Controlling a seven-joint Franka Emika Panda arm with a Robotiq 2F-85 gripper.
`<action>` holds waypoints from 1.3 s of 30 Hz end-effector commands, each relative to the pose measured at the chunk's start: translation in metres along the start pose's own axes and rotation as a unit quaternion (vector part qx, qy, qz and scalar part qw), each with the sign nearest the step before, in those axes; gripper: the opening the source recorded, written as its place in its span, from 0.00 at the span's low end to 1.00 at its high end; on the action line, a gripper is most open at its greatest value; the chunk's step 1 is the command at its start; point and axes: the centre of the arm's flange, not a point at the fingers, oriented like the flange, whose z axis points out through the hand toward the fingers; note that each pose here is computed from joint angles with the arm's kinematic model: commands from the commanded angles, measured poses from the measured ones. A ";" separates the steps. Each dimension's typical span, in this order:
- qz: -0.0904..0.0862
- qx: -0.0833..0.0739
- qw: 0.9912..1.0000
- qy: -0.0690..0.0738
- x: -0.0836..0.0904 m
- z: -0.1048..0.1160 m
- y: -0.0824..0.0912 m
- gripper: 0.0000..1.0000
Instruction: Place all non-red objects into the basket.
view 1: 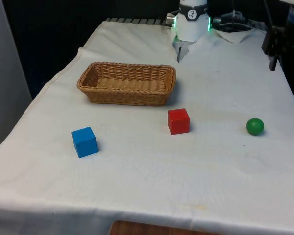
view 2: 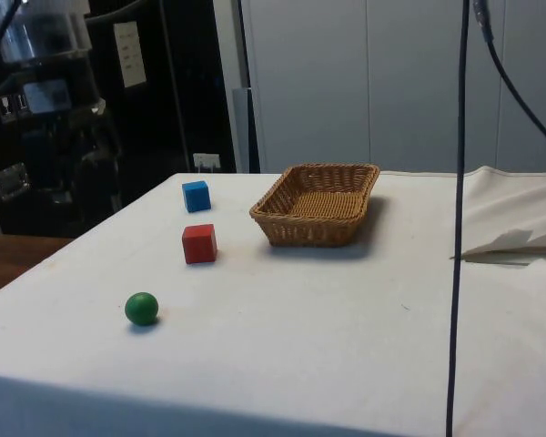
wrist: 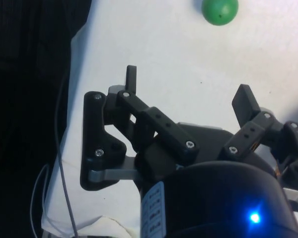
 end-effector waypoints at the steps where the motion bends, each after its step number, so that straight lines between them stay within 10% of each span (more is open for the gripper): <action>1: 0.000 0.000 1.000 -0.001 -0.001 0.002 0.000 1.00; 39: 0.001 0.013 0.997 0.071 -0.021 0.088 0.039 1.00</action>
